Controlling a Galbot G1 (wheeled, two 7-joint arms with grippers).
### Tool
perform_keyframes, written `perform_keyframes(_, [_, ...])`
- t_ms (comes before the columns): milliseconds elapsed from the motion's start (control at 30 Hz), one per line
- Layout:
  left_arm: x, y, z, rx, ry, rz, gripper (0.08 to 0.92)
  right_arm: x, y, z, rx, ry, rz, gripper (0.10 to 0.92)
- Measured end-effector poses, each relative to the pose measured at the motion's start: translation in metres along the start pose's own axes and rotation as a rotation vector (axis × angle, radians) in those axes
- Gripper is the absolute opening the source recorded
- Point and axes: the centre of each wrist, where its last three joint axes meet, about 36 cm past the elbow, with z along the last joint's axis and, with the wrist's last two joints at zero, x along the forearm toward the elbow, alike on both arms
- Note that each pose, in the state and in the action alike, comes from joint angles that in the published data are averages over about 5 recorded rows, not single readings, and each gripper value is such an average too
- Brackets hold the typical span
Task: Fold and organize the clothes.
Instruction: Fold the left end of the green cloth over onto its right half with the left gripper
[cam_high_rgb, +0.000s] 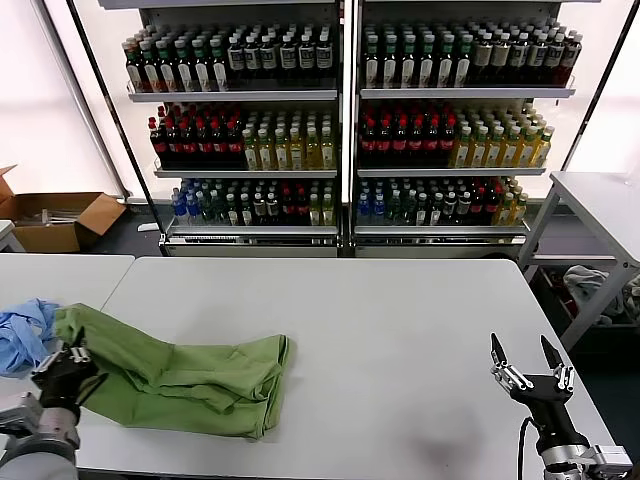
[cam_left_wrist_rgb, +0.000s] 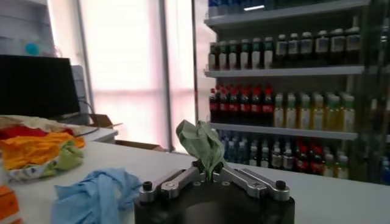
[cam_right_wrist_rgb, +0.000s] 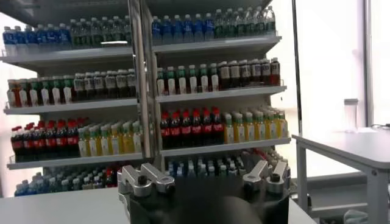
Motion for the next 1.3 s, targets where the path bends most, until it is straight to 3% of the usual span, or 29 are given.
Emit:
perform_keyframes(567, [0.029,-0.108,0.038,-0.069,0.064,0.282,0.108,-0.002,0.004,-0.001,-0.004,-0.016,-0.005,0.823])
perform_keyframes(1100, [0.039,-0.155,0.079,-0.136,0.101,0.407,0.111,0.001,0.008,0.002,0.004,-0.017,-0.025,0.823])
perform_keyframes(1300, [0.042,-0.163,0.096,-0.173,0.091,0.45,0.233,0.0,0.01,0.001,0.007,-0.026,-0.032,0.823])
